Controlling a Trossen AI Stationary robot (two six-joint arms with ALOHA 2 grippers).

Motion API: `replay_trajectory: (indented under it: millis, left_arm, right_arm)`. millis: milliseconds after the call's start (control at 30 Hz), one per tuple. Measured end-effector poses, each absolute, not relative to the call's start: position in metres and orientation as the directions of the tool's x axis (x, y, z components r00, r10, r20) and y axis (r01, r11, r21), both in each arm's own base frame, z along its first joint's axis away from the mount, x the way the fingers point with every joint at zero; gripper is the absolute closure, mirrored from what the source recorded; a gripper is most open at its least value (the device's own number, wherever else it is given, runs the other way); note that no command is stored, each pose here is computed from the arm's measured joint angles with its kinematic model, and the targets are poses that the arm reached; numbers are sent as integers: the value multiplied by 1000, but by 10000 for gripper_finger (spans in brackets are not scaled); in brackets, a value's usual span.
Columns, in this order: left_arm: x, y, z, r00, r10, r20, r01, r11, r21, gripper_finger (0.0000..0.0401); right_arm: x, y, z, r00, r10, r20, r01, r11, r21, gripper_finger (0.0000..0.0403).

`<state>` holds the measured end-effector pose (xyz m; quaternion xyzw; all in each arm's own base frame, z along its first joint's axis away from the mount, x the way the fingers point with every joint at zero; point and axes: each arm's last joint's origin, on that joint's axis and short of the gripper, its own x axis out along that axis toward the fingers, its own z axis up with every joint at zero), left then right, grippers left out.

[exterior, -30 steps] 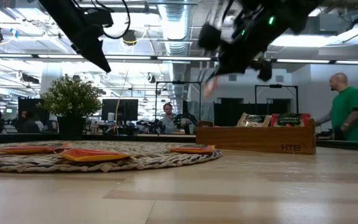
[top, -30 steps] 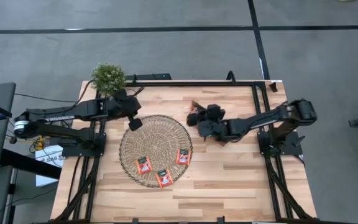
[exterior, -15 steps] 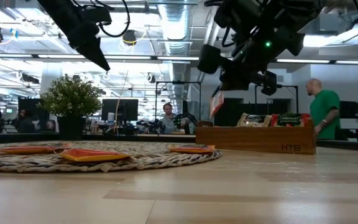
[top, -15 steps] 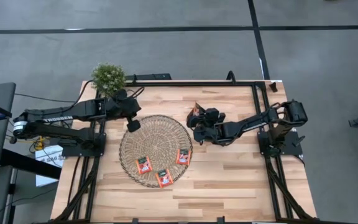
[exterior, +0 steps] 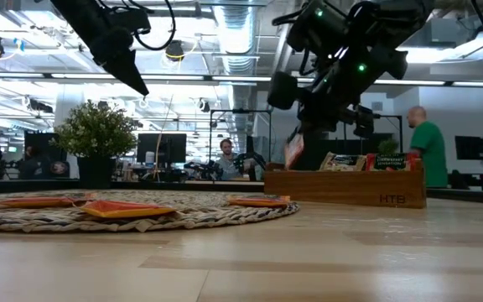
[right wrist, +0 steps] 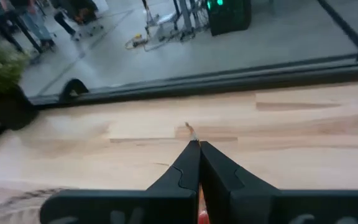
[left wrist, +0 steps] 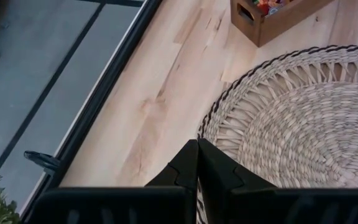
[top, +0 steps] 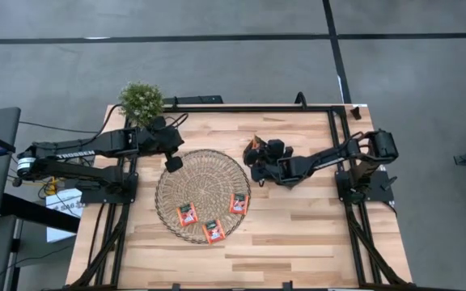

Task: Pick & Place Tea
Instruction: Put the orange tea bag into the left section of the wooden organizer

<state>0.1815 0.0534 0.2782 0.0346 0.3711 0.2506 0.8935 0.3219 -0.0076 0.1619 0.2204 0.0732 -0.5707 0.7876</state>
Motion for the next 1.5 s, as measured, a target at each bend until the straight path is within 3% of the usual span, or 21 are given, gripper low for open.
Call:
replay_trajectory:
  millis: [1300, 1500]
  left_arm:
    - [182, 54, 279, 603, 475, -641, -403, 875, 269, 401]
    - [183, 54, 279, 610, 477, -632, -389, 876, 285, 401]
  right_arm:
    - [321, -14, 161, 323, -867, -378, 934, 228, 276, 403]
    - [327, -14, 143, 301, -873, -384, 937, 197, 288, 403]
